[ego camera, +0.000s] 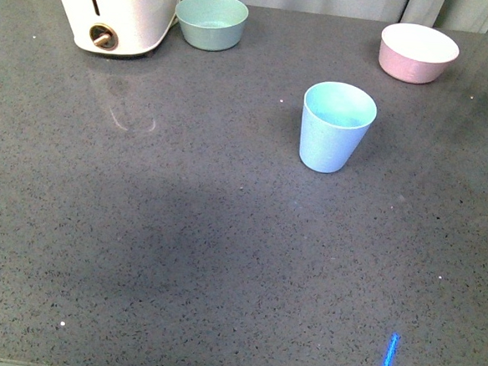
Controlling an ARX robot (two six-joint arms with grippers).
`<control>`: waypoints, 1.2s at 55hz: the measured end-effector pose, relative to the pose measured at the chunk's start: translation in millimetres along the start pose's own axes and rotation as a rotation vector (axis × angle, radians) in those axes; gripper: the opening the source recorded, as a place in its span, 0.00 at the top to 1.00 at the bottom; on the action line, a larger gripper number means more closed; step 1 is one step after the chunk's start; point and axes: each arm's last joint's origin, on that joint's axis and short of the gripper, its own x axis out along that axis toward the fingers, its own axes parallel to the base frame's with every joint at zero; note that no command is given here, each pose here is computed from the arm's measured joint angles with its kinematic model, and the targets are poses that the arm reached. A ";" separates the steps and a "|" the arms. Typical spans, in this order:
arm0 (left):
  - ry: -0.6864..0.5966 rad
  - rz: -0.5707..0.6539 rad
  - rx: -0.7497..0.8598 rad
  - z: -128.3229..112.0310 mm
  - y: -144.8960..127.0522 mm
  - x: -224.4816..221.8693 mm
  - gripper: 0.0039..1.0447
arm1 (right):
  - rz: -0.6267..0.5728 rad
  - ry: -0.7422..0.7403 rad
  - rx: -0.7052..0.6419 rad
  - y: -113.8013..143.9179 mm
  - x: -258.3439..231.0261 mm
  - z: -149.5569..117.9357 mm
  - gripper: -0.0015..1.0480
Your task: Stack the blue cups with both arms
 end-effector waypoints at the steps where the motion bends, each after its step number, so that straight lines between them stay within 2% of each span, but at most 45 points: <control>1: 0.000 0.000 0.000 0.0 0.0 0.0 0.08 | 0.002 0.004 0.000 0.6 1.2 -0.6 0.35; 17: 0.000 0.000 0.000 0.0 0.0 0.0 0.08 | 0.031 0.017 0.039 -4.9 1.8 -9.4 0.91; 20: 0.000 0.000 0.000 0.0 0.0 0.0 0.08 | 0.032 0.004 0.045 -7.4 -3.2 -8.7 0.98; 29: 0.000 0.000 0.000 0.0 0.0 0.0 0.08 | 0.071 -0.059 0.063 -5.9 -33.1 -8.3 0.98; 37: 0.000 0.000 0.000 0.0 0.0 0.0 0.08 | 0.127 -0.173 0.044 10.4 -80.6 -2.5 0.98; 41: 0.000 0.000 0.000 -0.1 0.0 0.0 0.08 | 0.150 -0.210 0.012 29.2 -104.1 2.0 0.98; 45: 0.000 0.000 0.000 0.0 0.0 0.0 0.08 | 0.193 -0.249 -0.052 62.5 -128.7 10.5 0.98; 55: 0.000 0.000 0.000 0.0 0.0 0.0 0.08 | 0.295 -0.291 -0.173 122.4 -143.7 37.7 0.98; 66: 0.000 0.000 0.000 0.0 0.0 0.0 0.08 | 0.328 -0.289 -0.250 158.8 -139.7 57.4 0.98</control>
